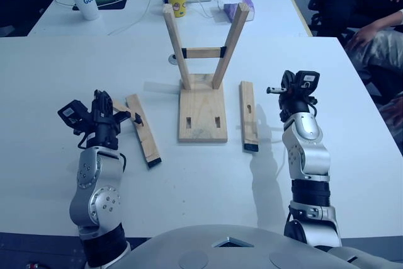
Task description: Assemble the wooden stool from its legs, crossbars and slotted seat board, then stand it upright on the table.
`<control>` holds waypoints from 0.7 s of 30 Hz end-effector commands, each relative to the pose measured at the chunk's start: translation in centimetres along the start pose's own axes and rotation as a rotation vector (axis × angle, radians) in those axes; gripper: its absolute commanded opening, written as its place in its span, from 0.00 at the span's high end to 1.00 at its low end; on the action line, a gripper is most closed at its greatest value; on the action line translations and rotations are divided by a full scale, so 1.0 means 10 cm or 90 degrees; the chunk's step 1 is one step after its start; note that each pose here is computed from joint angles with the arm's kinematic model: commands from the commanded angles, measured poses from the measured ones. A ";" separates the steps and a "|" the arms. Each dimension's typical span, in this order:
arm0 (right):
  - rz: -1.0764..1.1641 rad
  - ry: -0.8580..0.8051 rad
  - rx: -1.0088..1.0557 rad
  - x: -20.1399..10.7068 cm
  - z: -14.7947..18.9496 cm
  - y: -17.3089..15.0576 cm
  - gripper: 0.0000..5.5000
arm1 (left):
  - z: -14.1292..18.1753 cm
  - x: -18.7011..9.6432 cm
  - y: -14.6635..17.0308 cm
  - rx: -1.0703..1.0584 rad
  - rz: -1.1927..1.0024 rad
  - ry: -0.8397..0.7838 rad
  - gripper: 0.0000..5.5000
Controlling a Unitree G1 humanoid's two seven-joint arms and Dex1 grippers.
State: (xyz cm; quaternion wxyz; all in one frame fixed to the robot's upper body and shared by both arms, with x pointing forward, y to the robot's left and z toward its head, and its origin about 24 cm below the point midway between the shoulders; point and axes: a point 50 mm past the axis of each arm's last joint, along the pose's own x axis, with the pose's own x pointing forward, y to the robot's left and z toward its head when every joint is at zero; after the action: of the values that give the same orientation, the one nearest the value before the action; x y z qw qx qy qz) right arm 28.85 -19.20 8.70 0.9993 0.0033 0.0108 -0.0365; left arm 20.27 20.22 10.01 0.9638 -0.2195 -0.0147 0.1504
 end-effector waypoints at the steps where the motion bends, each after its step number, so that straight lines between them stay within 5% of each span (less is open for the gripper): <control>1: 0.010 0.002 -0.013 0.03 0.04 -0.01 1.00 | -0.14 -0.02 0.10 -0.013 0.048 0.040 0.92; 14: 0.047 0.003 -0.032 0.14 0.07 0.00 1.00 | 0.13 0.03 -0.03 -0.092 0.056 -0.064 0.92; 21: 0.049 0.002 -0.037 0.13 0.06 0.00 1.00 | 0.02 0.03 -0.07 -0.094 0.053 -0.028 0.92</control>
State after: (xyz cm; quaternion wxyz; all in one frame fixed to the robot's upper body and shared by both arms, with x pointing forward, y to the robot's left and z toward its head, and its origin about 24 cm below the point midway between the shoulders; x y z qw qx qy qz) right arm 29.99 -19.27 8.98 0.9998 -0.0131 0.0171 -0.0017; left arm 20.82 20.49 11.61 0.9420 -0.2711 -0.0635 0.1874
